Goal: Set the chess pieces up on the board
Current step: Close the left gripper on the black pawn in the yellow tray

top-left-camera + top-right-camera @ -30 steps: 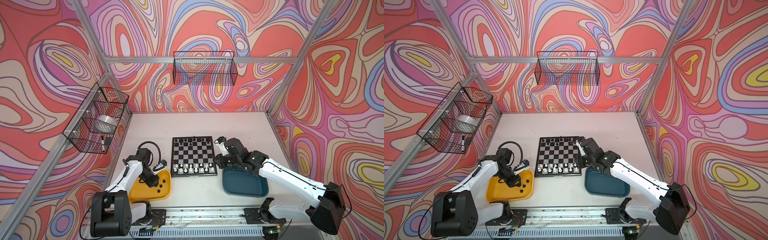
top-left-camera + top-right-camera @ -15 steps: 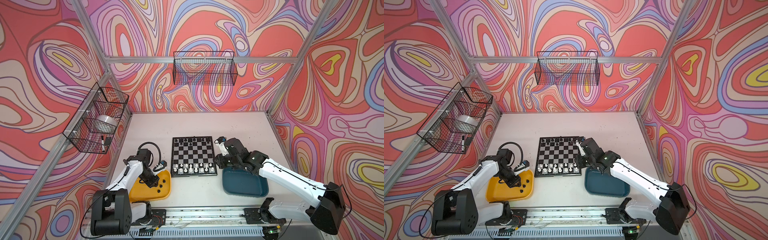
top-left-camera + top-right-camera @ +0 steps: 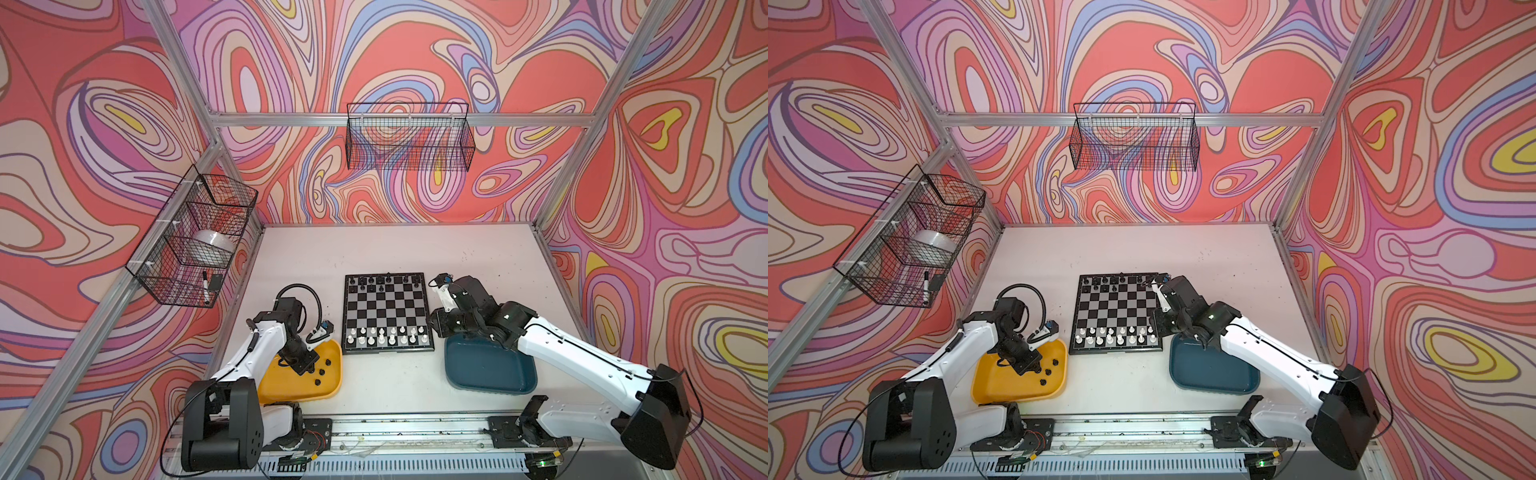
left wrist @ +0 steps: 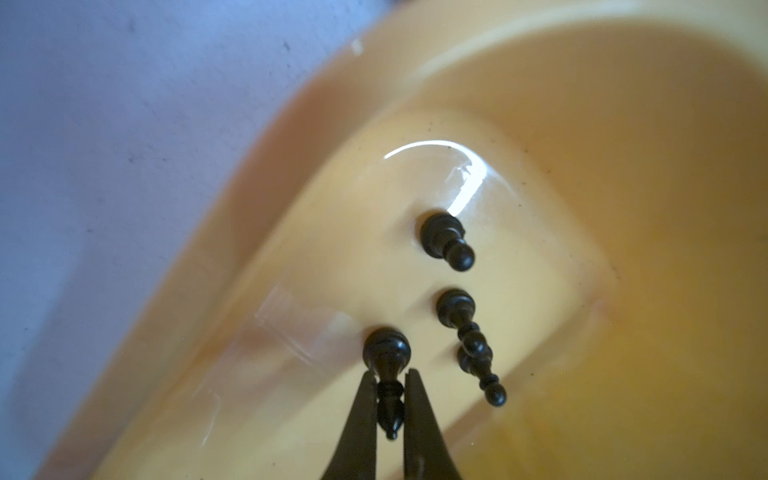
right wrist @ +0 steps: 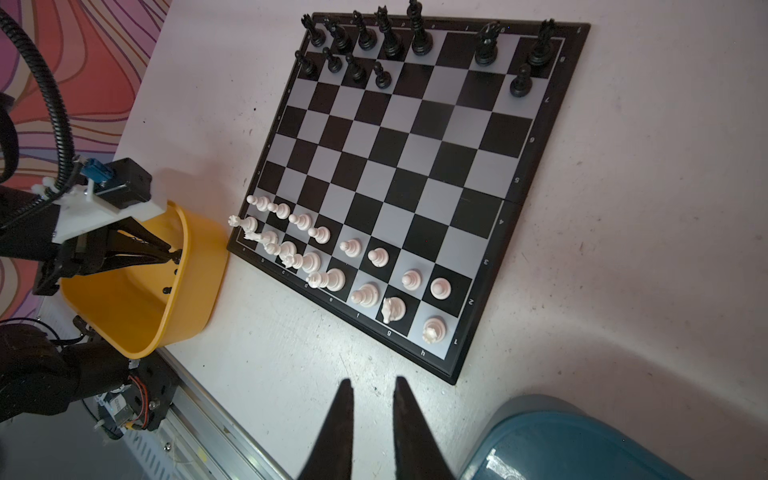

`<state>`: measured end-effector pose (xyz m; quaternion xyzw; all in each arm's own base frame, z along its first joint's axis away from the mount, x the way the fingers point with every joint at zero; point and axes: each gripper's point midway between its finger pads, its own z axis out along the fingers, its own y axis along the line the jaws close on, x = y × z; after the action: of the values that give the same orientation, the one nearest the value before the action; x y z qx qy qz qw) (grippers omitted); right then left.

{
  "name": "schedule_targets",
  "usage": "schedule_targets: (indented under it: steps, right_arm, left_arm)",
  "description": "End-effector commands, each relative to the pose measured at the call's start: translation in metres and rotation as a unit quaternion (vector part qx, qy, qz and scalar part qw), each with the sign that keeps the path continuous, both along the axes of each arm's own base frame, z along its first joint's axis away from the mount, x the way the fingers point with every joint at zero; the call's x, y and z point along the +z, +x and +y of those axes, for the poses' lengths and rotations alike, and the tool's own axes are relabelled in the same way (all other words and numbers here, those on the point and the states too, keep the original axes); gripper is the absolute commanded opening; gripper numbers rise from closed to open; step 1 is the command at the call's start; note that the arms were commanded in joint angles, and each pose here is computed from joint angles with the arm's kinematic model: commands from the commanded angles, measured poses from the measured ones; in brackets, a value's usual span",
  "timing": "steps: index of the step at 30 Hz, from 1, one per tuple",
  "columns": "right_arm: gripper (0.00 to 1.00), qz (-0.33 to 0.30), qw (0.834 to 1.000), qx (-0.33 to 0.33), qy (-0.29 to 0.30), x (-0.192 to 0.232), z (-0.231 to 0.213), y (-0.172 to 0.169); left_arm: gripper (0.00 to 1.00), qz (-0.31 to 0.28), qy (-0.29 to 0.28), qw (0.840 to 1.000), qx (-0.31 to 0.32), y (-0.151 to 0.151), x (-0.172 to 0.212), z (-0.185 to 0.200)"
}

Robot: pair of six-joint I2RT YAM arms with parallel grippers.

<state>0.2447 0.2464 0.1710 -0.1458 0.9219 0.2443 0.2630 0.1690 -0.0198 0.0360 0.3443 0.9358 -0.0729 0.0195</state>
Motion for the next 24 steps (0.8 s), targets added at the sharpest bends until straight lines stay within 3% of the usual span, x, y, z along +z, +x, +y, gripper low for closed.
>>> schedule_targets:
  steps: [1,24]
  right_arm:
    - [0.18,-0.006,1.000,-0.004,-0.003,0.001,-0.005,0.000]
    - [0.18,-0.007,1.000,0.000,0.001,-0.001,-0.001,0.002]
  left_arm:
    - [0.10,-0.001,0.001,1.000,-0.007,-0.004,0.006,0.001]
    - [0.10,-0.037,-0.003,0.999,-0.013,0.024,0.089,-0.001]
